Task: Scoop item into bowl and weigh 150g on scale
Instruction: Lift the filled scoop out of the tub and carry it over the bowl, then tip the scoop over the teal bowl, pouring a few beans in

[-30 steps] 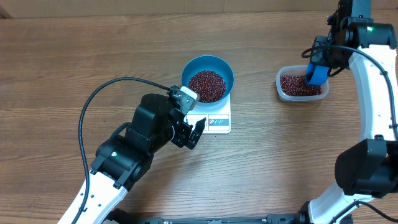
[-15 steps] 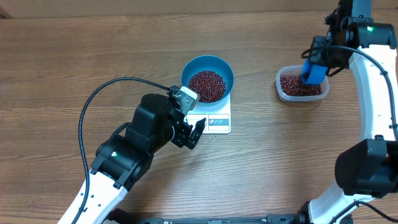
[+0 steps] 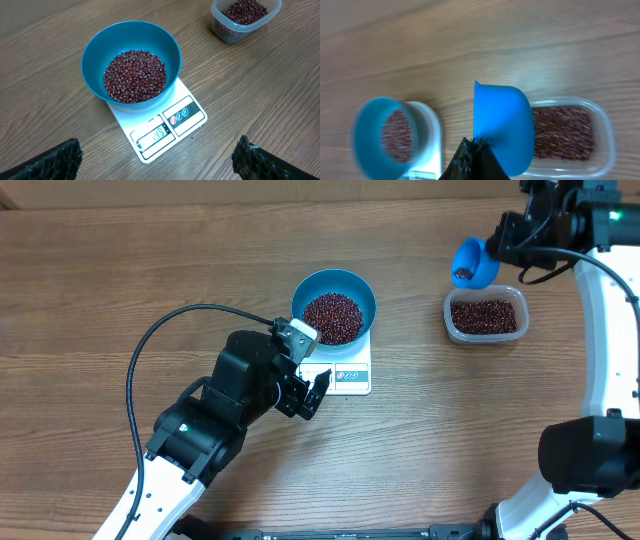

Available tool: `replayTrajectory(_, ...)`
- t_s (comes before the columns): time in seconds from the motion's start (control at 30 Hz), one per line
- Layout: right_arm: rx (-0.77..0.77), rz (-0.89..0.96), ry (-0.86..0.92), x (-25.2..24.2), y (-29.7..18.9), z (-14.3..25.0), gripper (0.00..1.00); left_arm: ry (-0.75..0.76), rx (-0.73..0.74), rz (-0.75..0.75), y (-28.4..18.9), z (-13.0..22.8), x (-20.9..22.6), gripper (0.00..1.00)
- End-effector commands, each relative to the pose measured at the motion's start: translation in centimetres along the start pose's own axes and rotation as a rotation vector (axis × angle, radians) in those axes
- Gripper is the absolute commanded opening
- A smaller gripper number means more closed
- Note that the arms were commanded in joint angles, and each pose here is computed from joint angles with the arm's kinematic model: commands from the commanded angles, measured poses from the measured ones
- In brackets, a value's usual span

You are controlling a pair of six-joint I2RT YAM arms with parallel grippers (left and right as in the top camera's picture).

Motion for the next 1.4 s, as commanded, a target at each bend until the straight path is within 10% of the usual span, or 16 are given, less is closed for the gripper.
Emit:
replayTrajectory(0.0,-0.059,-0.128,-0.06,3.9,-1.7,-1.6,0.04,-0.008,0.009,-0.002,0.2,0.3,0.1,0.99)
replayTrajectory(0.63,-0.034,-0.036,-0.451,19.8,0.0,1.9,0.04,-0.008,0.009,-0.002,0.2,0.3,0.1,1.0)
replayTrajectory(1.37,-0.041,0.052,-0.461,20.1,0.9,2.2,0.04,-0.008,0.009,0.001,0.2,0.3,0.1,1.0)
Point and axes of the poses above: each gripper's point midway between its finger pads, its own y axis out along the fingers, its own x axis along the line the jaws close on, z = x × y, the point moved 2 cm from there along -y, back along the fingers, and after that the axes turned 10 degrees about -y, right-handed, at the moved point
